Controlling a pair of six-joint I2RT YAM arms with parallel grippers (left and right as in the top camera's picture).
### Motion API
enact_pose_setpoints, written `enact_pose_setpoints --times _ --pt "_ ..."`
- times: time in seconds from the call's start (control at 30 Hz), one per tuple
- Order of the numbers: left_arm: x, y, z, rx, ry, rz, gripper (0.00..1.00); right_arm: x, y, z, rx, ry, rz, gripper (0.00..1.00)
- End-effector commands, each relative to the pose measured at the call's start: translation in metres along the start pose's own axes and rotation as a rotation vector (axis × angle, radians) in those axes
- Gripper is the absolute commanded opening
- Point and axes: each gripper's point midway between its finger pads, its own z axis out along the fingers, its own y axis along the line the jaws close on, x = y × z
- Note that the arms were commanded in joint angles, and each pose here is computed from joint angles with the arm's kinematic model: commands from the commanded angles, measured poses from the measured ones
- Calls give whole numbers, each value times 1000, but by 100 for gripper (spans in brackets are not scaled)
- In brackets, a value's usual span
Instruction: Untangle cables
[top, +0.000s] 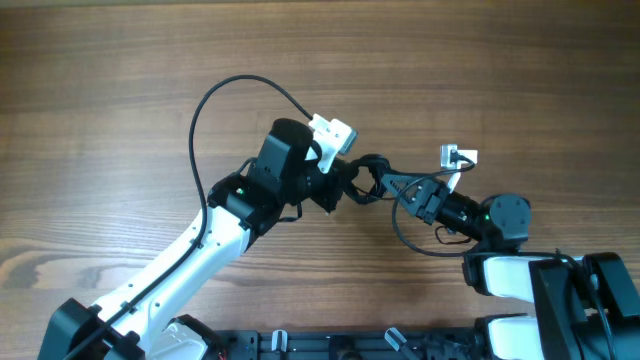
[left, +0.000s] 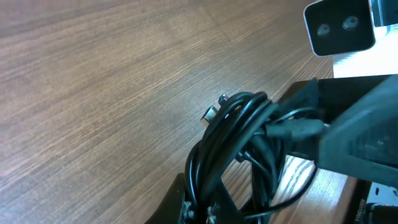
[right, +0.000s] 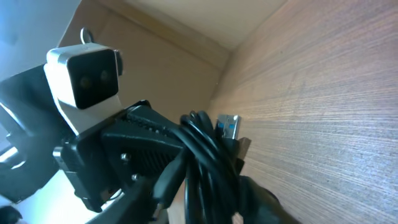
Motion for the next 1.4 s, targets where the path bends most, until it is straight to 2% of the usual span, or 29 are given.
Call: enact_pose_setpoints --times 0.0,0.07,0.13,0.17,0.2,0.23,0.27,0.3,0.47,0.53,0.6,0.73,0.9,0.93,0.97,1.03,1.1,1.13,1.17,1.27,1.37 --pt "-14 -10 -4 36 -46 61 4 4 1 3 -8 13 0 29" --pt "-19 -11 -4 40 -64 30 4 0 -1 3 5 -9 4 15" --pt "-23 -11 -5 44 -79 -31 4 -1 -9 3 35 -24 32 9" --pt "-24 -11 -5 46 -83 -68 4 -2 -13 2 51 -32 47 9" --pt "-24 -11 -5 47 -82 -98 4 -3 -19 2 74 -43 74 34" --pt "-24 -11 -5 45 -82 -130 4 -3 -25 1 99 -55 126 79" --pt "-25 -7 -5 28 -86 -169 4 -3 -29 1 112 -61 168 84" --pt "-26 -2 -5 -3 -95 -219 4 -3 -29 1 112 -63 181 100" --pt "-30 26 -8 -148 -157 -447 4 -5 -30 1 118 -82 234 99" --pt "-30 27 -8 -143 -165 -542 4 -5 -30 1 116 -77 230 93" --pt "-29 24 -7 -133 -165 -596 4 -5 -30 1 116 -78 229 81" --pt "-25 6 -1 -102 -145 -611 4 -5 -30 1 116 -78 232 76" --pt "-21 -16 5 -66 -120 -576 4 -5 -30 1 114 -79 257 51" --pt "-21 -16 5 -67 -123 -575 4 -5 -29 1 114 -80 255 42" --pt "-22 -14 5 -78 -129 -575 4 -5 -29 1 113 -79 255 28" --pt "-23 -4 3 -130 -153 -576 16 -5 -29 1 114 -79 251 13" --pt "-23 5 1 -165 -167 -580 39 -5 -30 1 116 -78 204 4" --pt "-25 12 -2 -178 -174 -589 47 -6 -30 0 117 -77 171 4" --pt "-25 17 -4 -189 -177 -597 48 -6 -30 -1 116 -73 160 4" --pt "-26 19 -7 -141 -159 -612 42 -7 -29 -5 108 -57 103 4" --pt "-22 8 -9 -33 -91 -500 37 -8 -28 -10 96 -39 69 4"
